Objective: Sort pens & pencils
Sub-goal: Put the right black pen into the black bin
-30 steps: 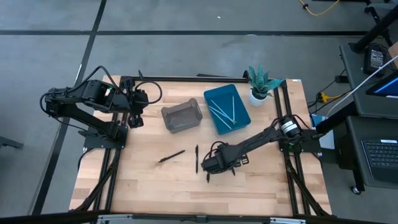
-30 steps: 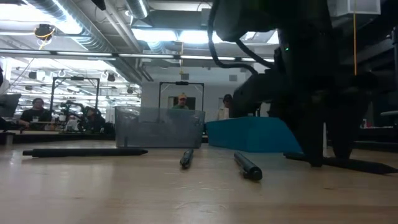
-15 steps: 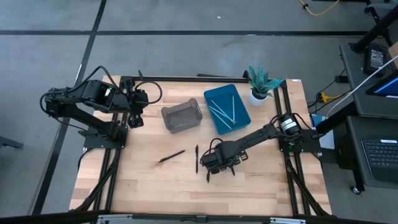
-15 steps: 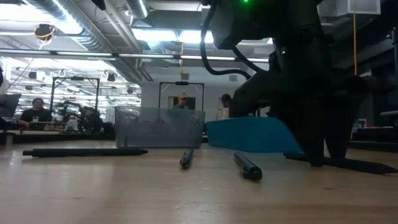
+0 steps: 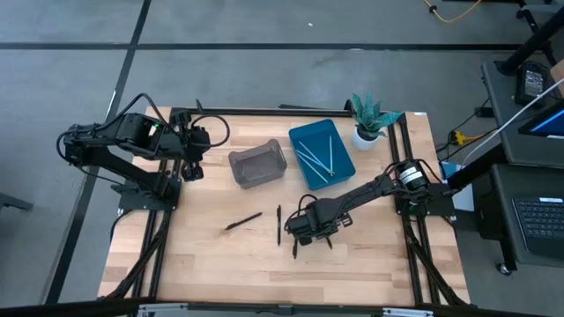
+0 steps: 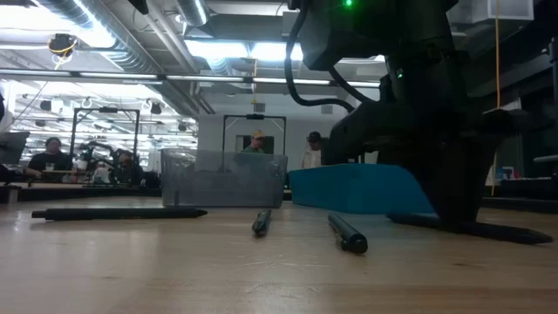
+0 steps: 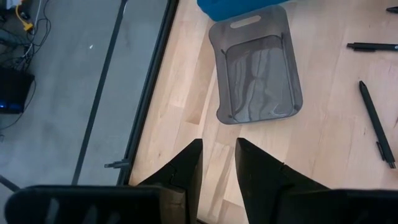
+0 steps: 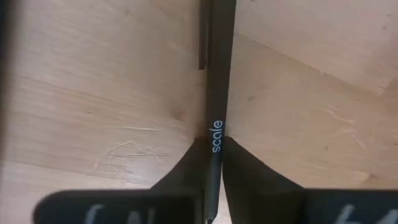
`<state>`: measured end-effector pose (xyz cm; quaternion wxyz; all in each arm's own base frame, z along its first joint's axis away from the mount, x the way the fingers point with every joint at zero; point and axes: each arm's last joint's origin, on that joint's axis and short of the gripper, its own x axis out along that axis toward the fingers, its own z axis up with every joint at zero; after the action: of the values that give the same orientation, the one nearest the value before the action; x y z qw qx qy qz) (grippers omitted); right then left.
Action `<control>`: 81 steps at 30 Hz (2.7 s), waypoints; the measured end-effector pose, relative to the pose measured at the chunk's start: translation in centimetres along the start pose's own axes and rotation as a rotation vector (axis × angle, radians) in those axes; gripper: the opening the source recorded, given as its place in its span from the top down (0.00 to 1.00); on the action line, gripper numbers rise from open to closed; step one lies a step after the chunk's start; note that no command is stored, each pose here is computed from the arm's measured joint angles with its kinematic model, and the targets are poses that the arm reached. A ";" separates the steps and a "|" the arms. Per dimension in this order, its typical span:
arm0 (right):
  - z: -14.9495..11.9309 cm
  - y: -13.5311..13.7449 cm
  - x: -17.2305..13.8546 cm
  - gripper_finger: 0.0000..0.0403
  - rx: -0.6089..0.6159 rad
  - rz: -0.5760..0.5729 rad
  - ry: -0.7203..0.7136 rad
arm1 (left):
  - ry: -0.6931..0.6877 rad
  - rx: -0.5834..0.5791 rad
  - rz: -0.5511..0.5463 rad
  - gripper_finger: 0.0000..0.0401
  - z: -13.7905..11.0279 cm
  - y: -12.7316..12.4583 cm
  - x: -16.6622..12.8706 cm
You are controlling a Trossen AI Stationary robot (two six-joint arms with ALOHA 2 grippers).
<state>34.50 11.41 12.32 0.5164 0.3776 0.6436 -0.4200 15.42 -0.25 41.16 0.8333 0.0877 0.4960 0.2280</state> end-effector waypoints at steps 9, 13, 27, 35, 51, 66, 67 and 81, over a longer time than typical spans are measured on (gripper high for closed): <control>0.0 0.0 0.0 0.92 0.004 -0.001 0.023 | 0.000 0.000 0.000 0.78 0.0 0.0 0.0; -0.1 0.2 -0.2 0.93 0.002 0.001 0.022 | 0.000 0.000 0.000 0.78 0.0 0.0 0.0; -0.3 1.2 -3.1 0.93 -0.044 0.004 0.008 | 0.000 0.000 0.000 0.78 0.0 0.0 0.0; -0.8 2.0 -7.9 0.93 -0.083 0.043 0.009 | 0.000 0.003 0.000 0.78 0.0 0.0 0.0; -0.9 0.9 -18.5 0.93 -0.112 0.181 -0.182 | 0.000 0.004 0.000 0.78 0.0 0.0 0.0; 9.5 0.6 -20.0 0.93 -0.262 0.343 -0.267 | 0.000 -0.002 -0.001 0.78 0.0 0.0 0.0; 10.2 0.4 -20.1 0.93 -0.271 0.345 -0.267 | 0.000 -0.002 -0.001 0.78 0.0 0.0 0.0; 15.0 -0.4 -19.8 0.93 -0.403 0.410 -0.258 | -0.003 -0.004 -0.001 0.78 0.0 0.0 0.0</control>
<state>42.91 -3.75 30.15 0.7322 0.3332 0.5536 -0.2156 15.47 -0.25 41.18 0.8344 0.0861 0.4942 0.2283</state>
